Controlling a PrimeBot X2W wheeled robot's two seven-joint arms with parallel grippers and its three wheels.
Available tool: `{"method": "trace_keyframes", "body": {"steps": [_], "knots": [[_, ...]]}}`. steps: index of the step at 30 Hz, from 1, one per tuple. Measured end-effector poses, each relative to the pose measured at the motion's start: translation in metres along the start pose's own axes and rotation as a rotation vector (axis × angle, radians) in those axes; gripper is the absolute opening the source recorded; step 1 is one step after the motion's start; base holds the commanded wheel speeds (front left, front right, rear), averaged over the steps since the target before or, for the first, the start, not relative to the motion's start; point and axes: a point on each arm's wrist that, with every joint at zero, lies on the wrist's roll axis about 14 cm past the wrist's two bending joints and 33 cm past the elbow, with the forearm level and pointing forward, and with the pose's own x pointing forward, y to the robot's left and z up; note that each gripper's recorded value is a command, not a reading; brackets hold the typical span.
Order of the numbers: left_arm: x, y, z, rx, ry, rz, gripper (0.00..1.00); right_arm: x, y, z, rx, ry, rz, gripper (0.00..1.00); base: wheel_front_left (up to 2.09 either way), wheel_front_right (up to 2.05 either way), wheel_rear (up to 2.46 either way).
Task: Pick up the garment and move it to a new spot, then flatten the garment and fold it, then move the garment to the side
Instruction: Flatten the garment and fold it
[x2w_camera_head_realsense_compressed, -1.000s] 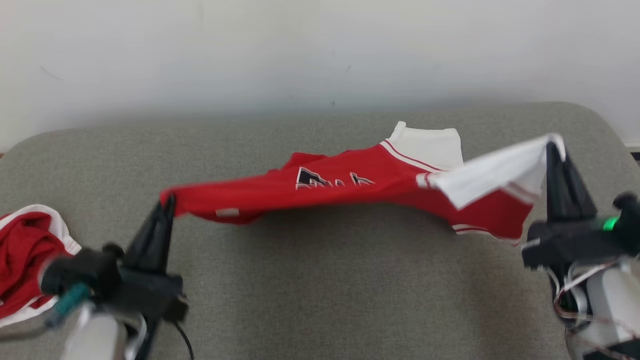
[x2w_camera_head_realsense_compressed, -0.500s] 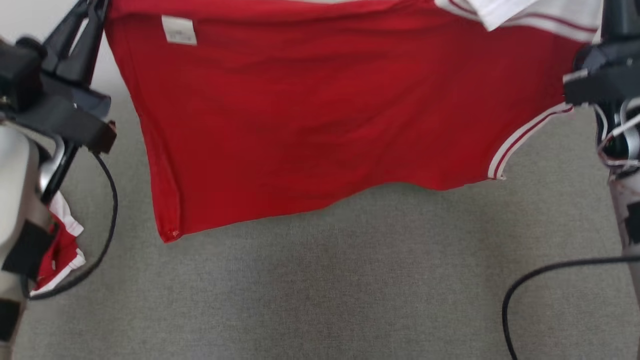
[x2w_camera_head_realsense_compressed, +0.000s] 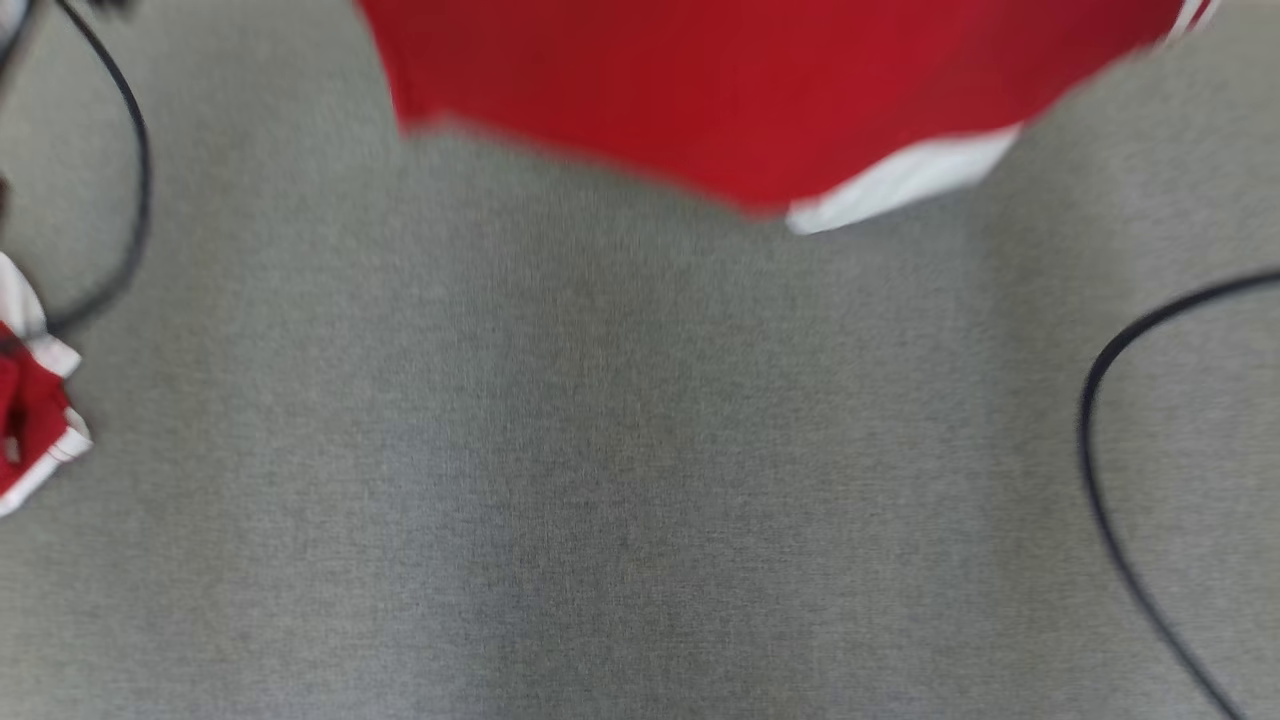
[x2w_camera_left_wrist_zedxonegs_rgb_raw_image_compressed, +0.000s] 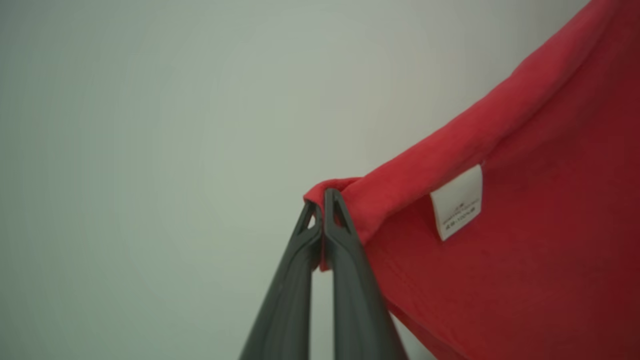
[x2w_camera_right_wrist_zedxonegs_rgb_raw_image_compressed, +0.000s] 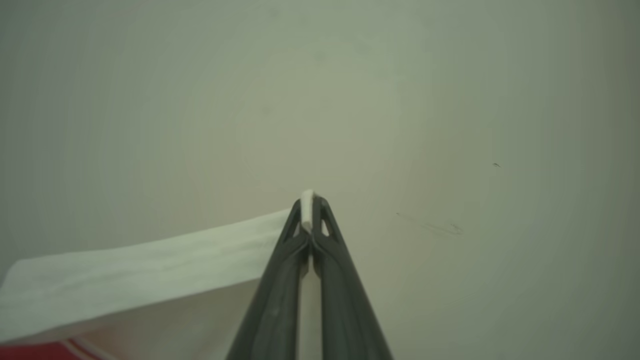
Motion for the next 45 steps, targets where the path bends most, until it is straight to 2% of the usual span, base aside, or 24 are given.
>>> {"method": "trace_keyframes", "body": {"steps": [6, 8, 13, 17, 23, 26, 27, 30, 32, 34, 39, 45], "knots": [[0.031, 0.021, -0.001, 0.083, -0.06, 0.065, 0.0, 0.034, -0.027, -0.007, -0.076, -0.046, -0.071, 0.0, 0.0, 0.0, 0.0], [0.035, 0.022, -0.005, 0.083, -0.072, 0.074, 0.0, 0.037, -0.033, -0.014, -0.053, -0.053, -0.106, 0.0, 0.0, 0.0, 0.0], [0.038, 0.014, -0.024, 0.042, -0.081, 0.08, 0.0, 0.034, -0.033, -0.037, -0.033, -0.038, -0.133, 0.0, 0.0, 0.0, 0.0], [0.026, -0.019, -0.073, -0.052, -0.009, 0.035, 0.0, 0.014, -0.011, -0.083, 0.012, 0.041, -0.093, 0.0, 0.0, 0.0, 0.0], [-0.026, -0.097, -0.159, -0.274, 0.168, -0.024, 0.0, -0.068, 0.053, -0.173, 0.169, 0.26, 0.011, 0.0, 0.0, 0.0, 0.0], [-0.057, -0.131, -0.181, -0.406, 0.24, -0.023, 0.0, -0.122, 0.064, -0.203, 0.244, 0.382, -0.005, 0.0, 0.0, 0.0, 0.0], [-0.08, -0.145, -0.191, -0.472, 0.292, -0.009, 0.0, -0.154, 0.069, -0.212, 0.297, 0.449, -0.032, 0.0, 0.0, 0.0, 0.0], [-0.115, -0.159, -0.201, -0.581, 0.371, 0.046, 0.0, -0.198, 0.083, -0.218, 0.351, 0.54, -0.047, 0.0, 0.0, 0.0, 0.0], [-0.133, -0.166, -0.2, -0.633, 0.406, 0.073, 0.0, -0.227, 0.1, -0.215, 0.357, 0.601, -0.007, 0.0, 0.0, 0.0, 0.0], [-0.148, -0.171, -0.196, -0.689, 0.431, 0.104, 0.0, -0.25, 0.109, -0.211, 0.403, 0.644, -0.035, 0.0, 0.0, 0.0, 0.0], [-0.185, -0.187, -0.186, -0.759, 0.51, 0.133, 0.0, -0.311, 0.123, -0.198, 0.472, 0.766, -0.099, 0.0, 0.0, 0.0, 0.0], [-0.225, -0.195, -0.172, -0.795, 0.586, 0.177, 0.0, -0.352, 0.127, -0.174, 0.497, 0.833, -0.138, 0.0, 0.0, 0.0, 0.0]]}}
